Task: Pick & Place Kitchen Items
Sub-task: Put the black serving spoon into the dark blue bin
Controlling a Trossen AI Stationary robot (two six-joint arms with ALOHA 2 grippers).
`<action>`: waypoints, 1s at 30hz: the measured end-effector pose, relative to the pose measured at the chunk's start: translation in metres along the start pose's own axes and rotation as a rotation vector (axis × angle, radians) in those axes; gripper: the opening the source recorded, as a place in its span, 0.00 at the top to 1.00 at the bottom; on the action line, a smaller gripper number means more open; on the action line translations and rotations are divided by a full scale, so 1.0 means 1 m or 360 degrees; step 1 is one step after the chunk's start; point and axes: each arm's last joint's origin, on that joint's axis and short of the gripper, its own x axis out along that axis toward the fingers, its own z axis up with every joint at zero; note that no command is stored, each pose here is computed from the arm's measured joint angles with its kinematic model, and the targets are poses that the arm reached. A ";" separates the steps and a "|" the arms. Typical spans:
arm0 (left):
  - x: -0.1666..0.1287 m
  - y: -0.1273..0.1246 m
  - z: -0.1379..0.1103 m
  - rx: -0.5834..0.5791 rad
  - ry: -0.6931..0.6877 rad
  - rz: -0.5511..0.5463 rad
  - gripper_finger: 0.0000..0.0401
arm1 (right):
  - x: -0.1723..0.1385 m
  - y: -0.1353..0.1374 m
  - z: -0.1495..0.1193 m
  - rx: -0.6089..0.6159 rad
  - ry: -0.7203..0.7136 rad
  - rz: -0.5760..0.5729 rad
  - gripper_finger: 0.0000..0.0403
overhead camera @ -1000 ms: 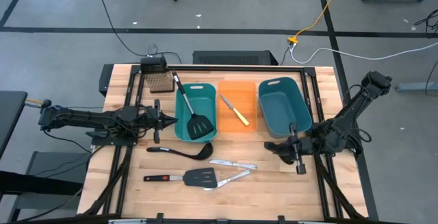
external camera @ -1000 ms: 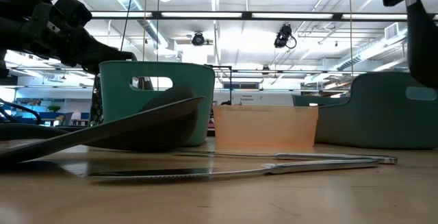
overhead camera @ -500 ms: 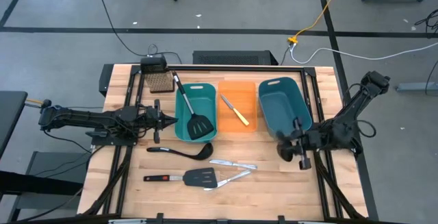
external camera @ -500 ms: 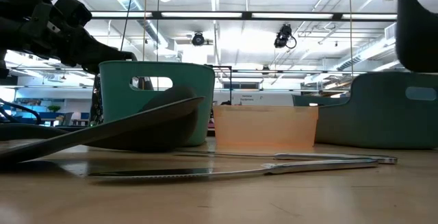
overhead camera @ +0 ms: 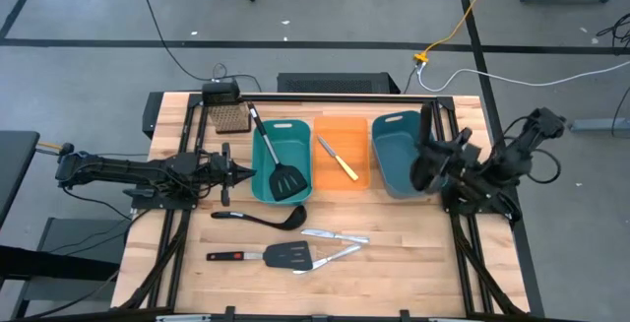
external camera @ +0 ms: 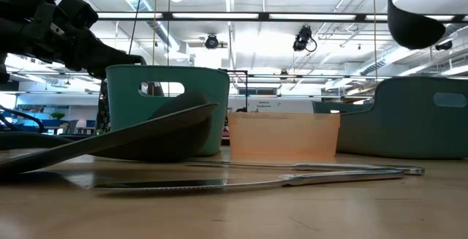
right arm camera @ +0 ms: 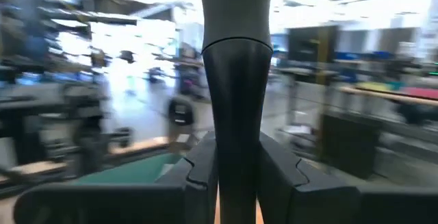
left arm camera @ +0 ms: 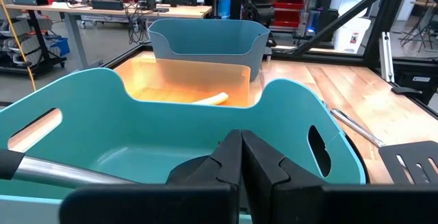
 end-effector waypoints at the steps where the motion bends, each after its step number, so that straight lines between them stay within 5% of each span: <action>1: 0.000 0.000 0.000 0.0000 0.0000 0.0000 0.98 | 0.001 -0.002 0.005 -0.0020 0.0019 -0.0055 0.81; 14: 0.000 0.000 0.000 0.0001 -0.0001 0.0007 0.98 | 0.006 -0.027 0.061 -0.0073 0.0189 -0.0438 0.81; 30: 0.000 0.002 0.000 0.0003 -0.0008 0.0084 0.98 | 0.031 0.023 0.096 -0.0259 0.0069 -0.0233 0.81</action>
